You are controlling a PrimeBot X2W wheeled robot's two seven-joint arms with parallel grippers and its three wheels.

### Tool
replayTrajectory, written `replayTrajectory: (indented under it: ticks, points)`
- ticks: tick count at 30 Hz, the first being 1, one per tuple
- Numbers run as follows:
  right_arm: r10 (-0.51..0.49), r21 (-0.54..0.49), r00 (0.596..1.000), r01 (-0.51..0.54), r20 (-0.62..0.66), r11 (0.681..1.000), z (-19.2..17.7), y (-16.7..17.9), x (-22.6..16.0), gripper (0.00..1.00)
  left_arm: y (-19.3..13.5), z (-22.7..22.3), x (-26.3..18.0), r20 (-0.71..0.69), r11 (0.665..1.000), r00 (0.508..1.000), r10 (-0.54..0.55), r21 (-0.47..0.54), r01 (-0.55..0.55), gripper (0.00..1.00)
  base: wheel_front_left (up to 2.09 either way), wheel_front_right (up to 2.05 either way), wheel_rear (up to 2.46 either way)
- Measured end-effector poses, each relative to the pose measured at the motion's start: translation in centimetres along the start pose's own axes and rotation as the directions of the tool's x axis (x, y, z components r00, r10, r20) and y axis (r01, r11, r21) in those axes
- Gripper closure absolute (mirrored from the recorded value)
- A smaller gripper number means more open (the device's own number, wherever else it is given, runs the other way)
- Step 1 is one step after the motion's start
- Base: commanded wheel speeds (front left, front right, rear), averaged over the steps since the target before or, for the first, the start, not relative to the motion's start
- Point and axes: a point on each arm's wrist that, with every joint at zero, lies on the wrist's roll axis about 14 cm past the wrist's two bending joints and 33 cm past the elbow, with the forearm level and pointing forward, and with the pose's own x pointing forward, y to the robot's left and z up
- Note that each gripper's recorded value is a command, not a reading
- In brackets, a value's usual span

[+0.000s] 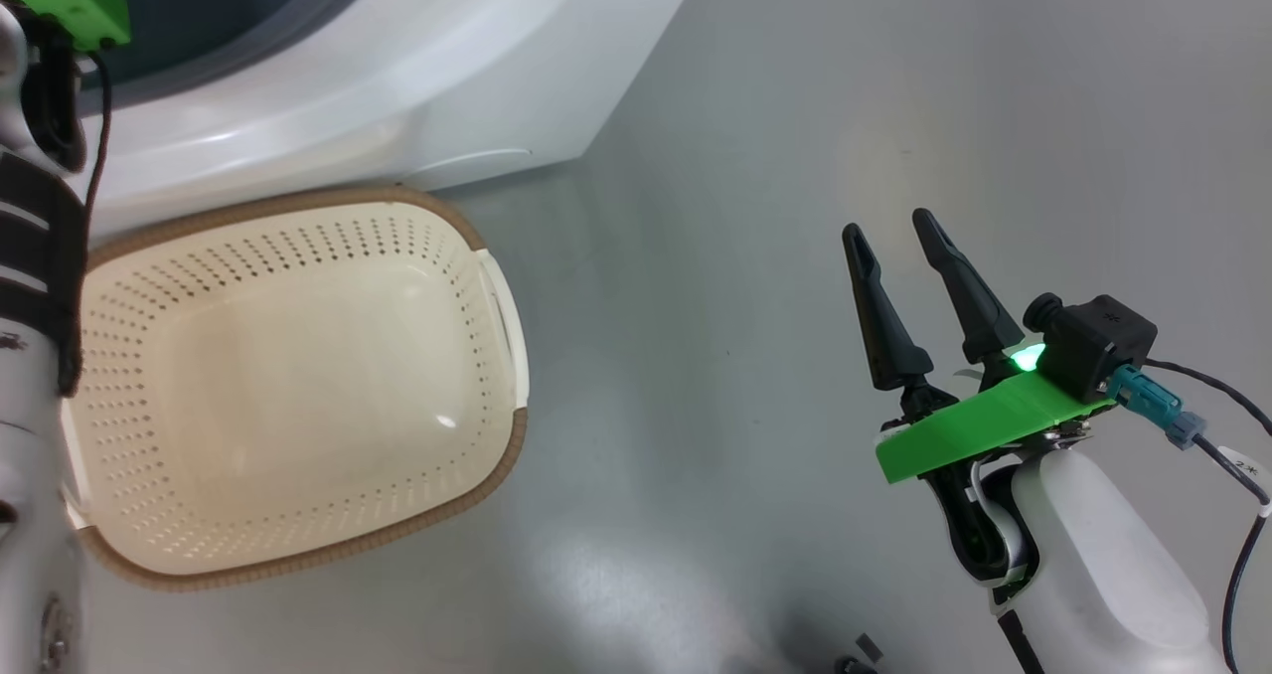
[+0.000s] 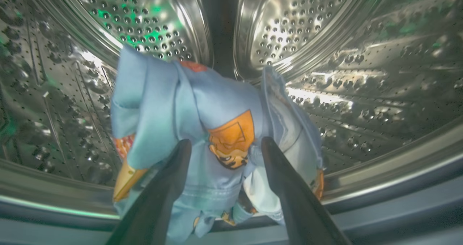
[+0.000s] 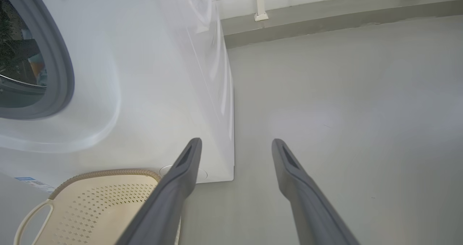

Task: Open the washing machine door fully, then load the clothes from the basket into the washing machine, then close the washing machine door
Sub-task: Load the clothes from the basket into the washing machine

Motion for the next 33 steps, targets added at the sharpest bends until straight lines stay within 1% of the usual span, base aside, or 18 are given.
replayTrajectory:
  ticks: [3, 11, 13, 16, 22, 26, 33]
  points:
    - [0.011, 0.0, 1.0, -0.011, 0.01, 1.0, 0.5, 0.3, -0.1, 0.0, -0.6, 0.8, -0.8, 0.052, 1.0, 0.998, -0.023, -0.002, 0.023, 0.0, 0.0, 0.0, 0.0]
    - [0.039, -0.008, 0.998, -0.039, 0.045, 0.999, 2.0, 1.0, -0.3, 0.0, -1.5, -0.4, -3.7, 0.049, 0.998, 0.997, -0.058, -0.022, 0.059, 0.0, 0.0, 0.0, 0.0]
    - [0.05, -0.008, 0.997, -0.049, 0.056, 0.999, 2.5, 1.4, -0.5, 0.0, -1.6, -0.1, -4.6, 0.061, 0.997, 0.996, -0.062, -0.038, 0.064, 0.0, 0.0, 0.0, 0.0]
    - [0.066, -0.013, 0.995, -0.065, 0.071, 0.998, 3.2, 1.8, -0.7, 0.0, -1.6, 0.8, -5.9, 0.096, 0.997, 0.993, -0.068, -0.036, 0.071, 0.0, 0.0, 0.0, 0.0]
    - [0.089, -0.005, 0.991, -0.089, 0.105, 0.996, 4.7, 2.4, -1.4, 0.0, -2.0, 1.2, -9.3, 0.134, 0.995, 0.987, -0.091, -0.033, 0.097, 0.0, 0.0, 0.0, 0.0]
    - [0.099, 0.002, 0.99, -0.1, 0.102, 0.995, 4.7, 2.7, -2.5, 0.0, -2.7, 1.5, -11.6, 0.158, 0.993, 0.982, -0.104, -0.034, 0.111, 0.0, 0.0, 0.0, 0.0]
    - [0.145, -0.005, 0.981, -0.145, 0.131, 0.989, 5.9, 4.1, -3.6, 0.0, -1.8, 2.0, -15.9, 0.207, 0.994, 0.975, -0.081, -0.049, 0.093, 0.0, 0.0, 0.0, 0.0]
